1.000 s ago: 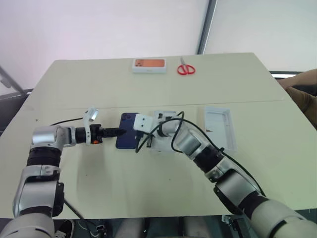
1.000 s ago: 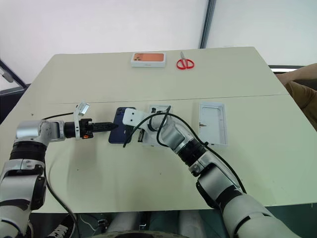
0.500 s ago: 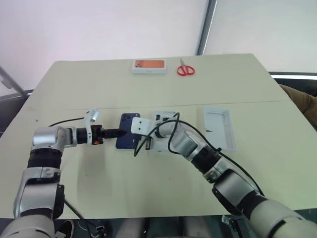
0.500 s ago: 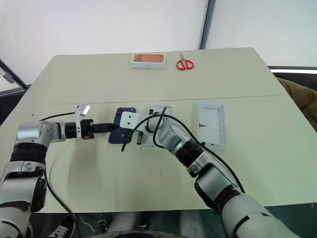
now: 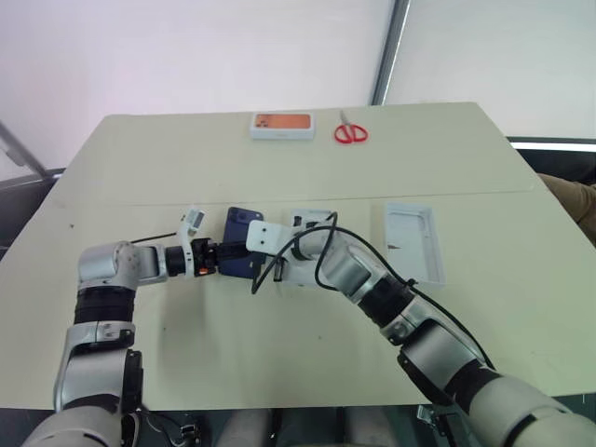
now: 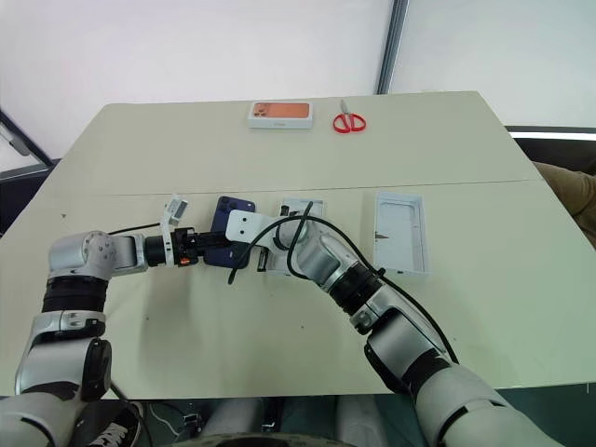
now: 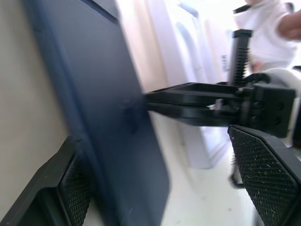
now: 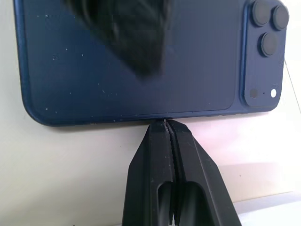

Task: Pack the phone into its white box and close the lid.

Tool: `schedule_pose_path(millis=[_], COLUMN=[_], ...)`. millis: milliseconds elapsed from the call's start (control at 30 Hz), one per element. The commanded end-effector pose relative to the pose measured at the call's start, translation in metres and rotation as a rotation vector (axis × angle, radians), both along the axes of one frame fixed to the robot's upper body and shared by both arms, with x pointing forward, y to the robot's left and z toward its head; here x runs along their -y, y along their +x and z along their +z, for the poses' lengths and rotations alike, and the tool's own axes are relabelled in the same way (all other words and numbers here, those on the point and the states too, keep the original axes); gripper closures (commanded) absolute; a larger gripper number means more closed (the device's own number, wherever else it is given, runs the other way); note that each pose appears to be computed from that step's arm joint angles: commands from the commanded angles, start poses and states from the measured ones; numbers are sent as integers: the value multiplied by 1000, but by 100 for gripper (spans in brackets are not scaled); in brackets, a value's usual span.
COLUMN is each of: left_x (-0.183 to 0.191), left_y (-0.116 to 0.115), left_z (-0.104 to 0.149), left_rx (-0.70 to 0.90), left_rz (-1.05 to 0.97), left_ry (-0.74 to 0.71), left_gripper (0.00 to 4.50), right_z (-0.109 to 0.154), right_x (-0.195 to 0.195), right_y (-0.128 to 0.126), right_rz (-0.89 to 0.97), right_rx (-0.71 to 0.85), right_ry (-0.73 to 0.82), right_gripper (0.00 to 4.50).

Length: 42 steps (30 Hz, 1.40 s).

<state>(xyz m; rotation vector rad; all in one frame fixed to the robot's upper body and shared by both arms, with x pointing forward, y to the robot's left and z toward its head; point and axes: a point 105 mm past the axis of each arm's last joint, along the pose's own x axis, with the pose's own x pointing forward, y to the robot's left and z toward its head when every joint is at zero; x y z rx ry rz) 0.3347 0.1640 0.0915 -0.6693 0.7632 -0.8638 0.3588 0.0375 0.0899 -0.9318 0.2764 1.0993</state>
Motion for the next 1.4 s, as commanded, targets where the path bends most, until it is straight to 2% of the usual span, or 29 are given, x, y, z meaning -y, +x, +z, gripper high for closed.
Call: schedule_pose_path(millis=[33, 133, 333, 433, 500, 767, 867, 967, 1167, 1300, 1400], left_x=[2, 1, -7, -12, -13, -19, -18, -16, -13, -17, -22], left_y=[-6, -2, -1, 0, 1, -3, -3, -5, -12, -10, -2], left_z=[-13, -6, -14, -17, -15, -16, -14, -14, -9, -2, 11], left_rx=[-62, -35, -62, -73, -70, -93, -96, -103, -106, -14, 66], left_rz=[-24, -22, 39, 75, 85, 103, 105, 98, 68, 96, 161], left_ry=[58, 52, 22, 1, -5, -37, -61, -74, -125, -168, -221], left_gripper=[9, 9, 9, 102, 195, 195, 287, 435, 443, 443, 443], right_z=[-8, -8, -8, -9, -9, -10, -10, -11, -4, 27, 51], right_x=[-6, -7, -7, -5, -5, -5, -5, -5, -7, -19, -17], right_y=[-8, -8, -8, -8, -8, -7, -7, -7, -7, -12, -18], right_rz=[24, 24, 24, 24, 23, 24, 23, 23, 36, 70, 85], right_rx=[-30, -29, -23, -24, -23, -18, -19, -20, -3, -54, -162], right_ry=[-3, 0, 2, 2, 0, -2, -2, -4, 28, 250, 447], right_gripper=[446, 446, 446, 450, 450, 450, 450, 450, 450, 450, 450])
